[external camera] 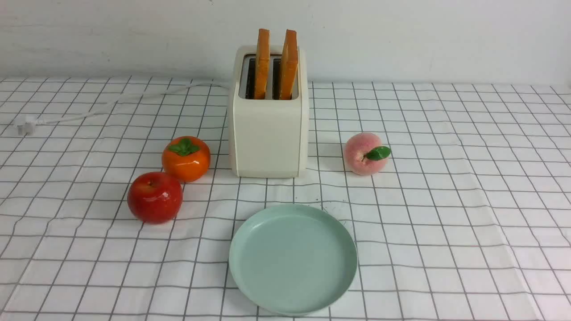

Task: Take toasted bread from bread machine on white checkered table place on plate.
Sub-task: 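Reach for a toast slice standing in the toaster with the left gripper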

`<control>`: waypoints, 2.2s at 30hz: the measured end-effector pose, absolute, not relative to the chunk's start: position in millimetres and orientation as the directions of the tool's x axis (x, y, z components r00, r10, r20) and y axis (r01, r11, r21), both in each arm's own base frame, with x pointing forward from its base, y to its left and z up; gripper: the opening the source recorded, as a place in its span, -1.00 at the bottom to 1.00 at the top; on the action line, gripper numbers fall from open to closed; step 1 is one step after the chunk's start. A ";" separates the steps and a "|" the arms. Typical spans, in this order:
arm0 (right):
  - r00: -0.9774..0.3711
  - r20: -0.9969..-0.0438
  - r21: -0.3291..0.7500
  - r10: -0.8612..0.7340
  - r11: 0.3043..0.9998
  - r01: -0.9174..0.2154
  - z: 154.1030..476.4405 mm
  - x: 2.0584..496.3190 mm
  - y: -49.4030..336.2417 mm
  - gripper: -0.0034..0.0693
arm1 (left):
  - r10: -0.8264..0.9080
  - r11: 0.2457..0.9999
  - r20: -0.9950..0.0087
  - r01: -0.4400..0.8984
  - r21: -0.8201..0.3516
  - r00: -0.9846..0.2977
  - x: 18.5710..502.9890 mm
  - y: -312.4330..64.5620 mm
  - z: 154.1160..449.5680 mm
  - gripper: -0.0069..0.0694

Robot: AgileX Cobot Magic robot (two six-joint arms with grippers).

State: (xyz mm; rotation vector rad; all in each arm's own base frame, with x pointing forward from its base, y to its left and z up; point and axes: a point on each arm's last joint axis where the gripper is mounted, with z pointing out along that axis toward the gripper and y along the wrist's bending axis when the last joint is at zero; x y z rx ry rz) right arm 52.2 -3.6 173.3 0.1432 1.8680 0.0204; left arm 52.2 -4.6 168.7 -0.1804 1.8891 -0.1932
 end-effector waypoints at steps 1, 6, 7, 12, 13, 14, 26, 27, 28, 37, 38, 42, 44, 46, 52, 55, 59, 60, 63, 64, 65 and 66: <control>-0.291 -0.951 0.087 0.109 0.992 0.089 173.3 52.2 -3.6 -0.25 | -0.220 0.974 -0.922 -0.029 -0.223 -0.318 52.2 -4.6 168.7 -0.20; -0.291 -0.951 0.087 0.109 0.992 0.089 173.3 52.2 -3.6 -0.25 | -0.220 0.974 -0.922 -0.029 -0.223 -0.318 52.2 -4.6 168.7 -0.20; -0.291 -0.951 0.087 0.109 0.992 0.089 173.3 52.2 -3.6 -0.25 | -0.220 0.974 -0.922 -0.029 -0.223 -0.318 52.2 -4.6 168.7 -0.20; -0.291 -0.951 0.087 0.109 0.992 0.089 173.3 52.2 -3.6 -0.25 | -0.220 0.974 -0.922 -0.029 -0.223 -0.318 52.2 -4.6 168.7 -0.20; -0.291 -0.951 0.087 0.109 0.992 0.089 173.3 52.2 -3.6 -0.25 | -0.220 0.974 -0.922 -0.029 -0.223 -0.318 52.2 -4.6 168.7 -0.20; -0.291 -0.951 0.087 0.109 0.992 0.089 173.3 52.2 -3.6 -0.25 | -0.220 0.974 -0.922 -0.029 -0.223 -0.318 52.2 -4.6 168.7 -0.20; -0.291 -0.951 0.087 0.109 0.992 0.089 173.3 52.2 -3.6 -0.25 | -0.220 0.974 -0.922 -0.029 -0.223 -0.318 52.2 -4.6 168.7 -0.20; -0.291 -0.951 0.087 0.109 0.992 0.089 173.3 52.2 -3.6 -0.25 | -0.220 0.974 -0.922 -0.029 -0.223 -0.318 52.2 -4.6 168.7 -0.20; -0.291 -0.951 0.087 0.109 0.992 0.089 173.3 52.2 -3.6 -0.25 | -0.220 0.974 -0.922 -0.029 -0.223 -0.318 52.2 -4.6 168.7 -0.20; -0.291 -0.951 0.087 0.109 0.992 0.089 173.3 52.2 -3.6 -0.25 | -0.220 0.974 -0.922 -0.029 -0.223 -0.318 52.2 -4.6 168.7 -0.20; -0.291 -0.951 0.087 0.109 0.992 0.089 173.3 52.2 -3.6 -0.25 | -0.220 0.974 -0.922 -0.029 -0.223 -0.318 52.2 -4.6 168.7 -0.20; -0.291 -0.951 0.087 0.109 0.992 0.089 173.3 52.2 -3.6 -0.25 | -0.265 0.963 -0.924 -0.027 -0.268 -0.275 53.4 -5.0 172.8 -0.20; -0.291 -0.951 0.087 0.109 0.992 0.089 173.3 52.2 -3.6 -0.25 | -0.380 0.923 -0.894 -0.027 -0.384 -0.237 54.3 -6.6 176.7 -0.20; -0.291 -0.951 0.086 0.108 0.992 0.089 173.3 52.1 -3.6 -0.25 | -0.564 0.821 -0.802 -0.026 -0.571 -0.195 55.2 -8.8 181.6 -0.20; -0.291 -0.951 0.086 0.109 0.992 0.089 173.3 52.1 -3.6 -0.25 | -0.853 0.521 -0.521 0.024 -0.853 -0.038 56.9 -4.6 197.6 -0.20; -0.291 -0.951 0.086 0.109 0.992 0.089 173.3 52.1 -3.6 -0.25 | -0.875 0.484 -0.484 0.045 -0.874 0.014 56.7 -1.4 203.0 -0.20; -0.291 -0.951 0.086 0.109 0.992 0.089 173.3 52.1 -3.6 -0.25 | -0.821 0.565 -0.570 0.093 -0.820 -0.030 53.0 -7.7 234.6 -0.43; -0.291 -0.951 0.086 0.109 0.992 0.089 173.3 52.1 -3.6 -0.25 | -0.785 0.610 -0.616 0.097 -0.787 -0.065 53.4 -10.6 248.4 -0.55; -0.291 -0.951 0.086 0.109 0.992 0.089 173.3 52.1 -3.6 -0.25 | -0.667 0.716 -0.708 0.066 -0.695 -0.233 63.6 -19.4 285.2 -0.85; -0.291 -0.951 0.086 0.109 0.992 0.089 173.3 52.1 -3.6 -0.25 | -0.623 0.745 -0.717 0.042 -0.666 -0.312 70.7 -22.0 295.9 -0.85; -0.291 -0.951 0.086 0.109 0.992 0.089 173.3 52.1 -3.6 -0.25 | -0.570 0.777 -0.710 0.011 -0.630 -0.413 81.2 -24.4 306.4 -0.85; -0.291 -0.951 0.086 0.109 0.992 0.089 173.3 52.1 -3.6 -0.25 | -0.524 0.802 -0.693 -0.014 -0.597 -0.495 91.4 -25.8 313.3 -0.85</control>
